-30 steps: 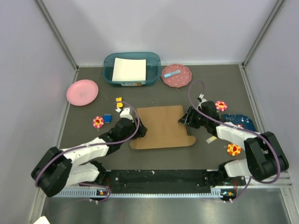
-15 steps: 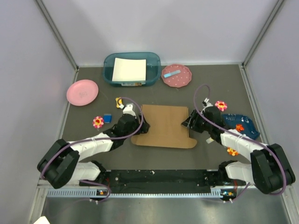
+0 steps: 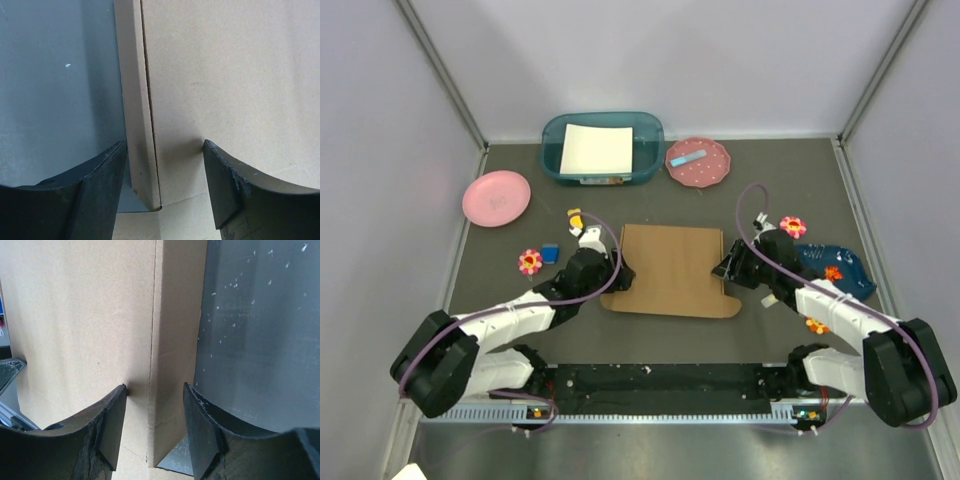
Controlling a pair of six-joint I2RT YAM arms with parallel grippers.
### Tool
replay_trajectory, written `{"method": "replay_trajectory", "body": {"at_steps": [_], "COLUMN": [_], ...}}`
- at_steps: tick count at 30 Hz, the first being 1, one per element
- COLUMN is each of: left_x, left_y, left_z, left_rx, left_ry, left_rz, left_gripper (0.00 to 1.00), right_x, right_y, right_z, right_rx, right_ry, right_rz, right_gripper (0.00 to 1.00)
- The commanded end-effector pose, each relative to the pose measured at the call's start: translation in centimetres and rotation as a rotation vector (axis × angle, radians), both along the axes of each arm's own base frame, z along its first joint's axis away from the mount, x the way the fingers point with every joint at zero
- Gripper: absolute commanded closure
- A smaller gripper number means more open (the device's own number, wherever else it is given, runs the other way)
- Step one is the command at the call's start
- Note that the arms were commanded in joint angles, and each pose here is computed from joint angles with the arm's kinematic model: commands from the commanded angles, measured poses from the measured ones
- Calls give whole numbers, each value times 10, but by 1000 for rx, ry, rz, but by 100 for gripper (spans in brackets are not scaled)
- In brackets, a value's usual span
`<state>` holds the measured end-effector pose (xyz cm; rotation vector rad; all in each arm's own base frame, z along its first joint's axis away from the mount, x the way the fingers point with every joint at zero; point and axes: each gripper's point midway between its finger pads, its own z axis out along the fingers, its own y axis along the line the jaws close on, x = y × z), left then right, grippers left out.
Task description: Fold the paper box
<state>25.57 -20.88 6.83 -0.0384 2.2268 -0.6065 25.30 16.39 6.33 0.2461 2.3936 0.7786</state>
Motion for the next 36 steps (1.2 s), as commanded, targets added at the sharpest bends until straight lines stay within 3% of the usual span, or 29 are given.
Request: {"method": "replay_trajectory", "body": {"at_steps": [1, 6, 12, 20, 21, 25, 28, 36], "left_x": [-15, -14, 1, 26, 28, 28, 27, 27], "left_y": [6, 11, 19, 37, 40, 55, 60, 46], "left_z": [-28, -15, 27, 69, 68, 51, 37, 18], "left_rx": [11, 6, 4, -47, -65, -114, -131, -167], "left_ry": [57, 19, -79, -140, -130, -85, -58, -10], "left_rz": [-19, -2, 50, 142, 166, 219, 223, 135], "left_gripper": [34, 35, 20, 17, 18, 26, 39, 70], "right_x": [-10, -4, 16, 34, 33, 26, 17, 6], "right_y": [-2, -5, -6, -25, -27, -43, -47, -38], "right_z": [-18, -7, 28, 90, 92, 69, 50, 17], "right_rx": [-31, -43, -58, -82, -81, -85, -74, -19], "right_ry": [28, -2, -63, -186, -197, -154, -125, -60], "right_rz": [22, 14, 3, -57, -62, -113, -132, -113], "right_gripper": [52, 50, 45, 41, 44, 83, 98, 100]}}
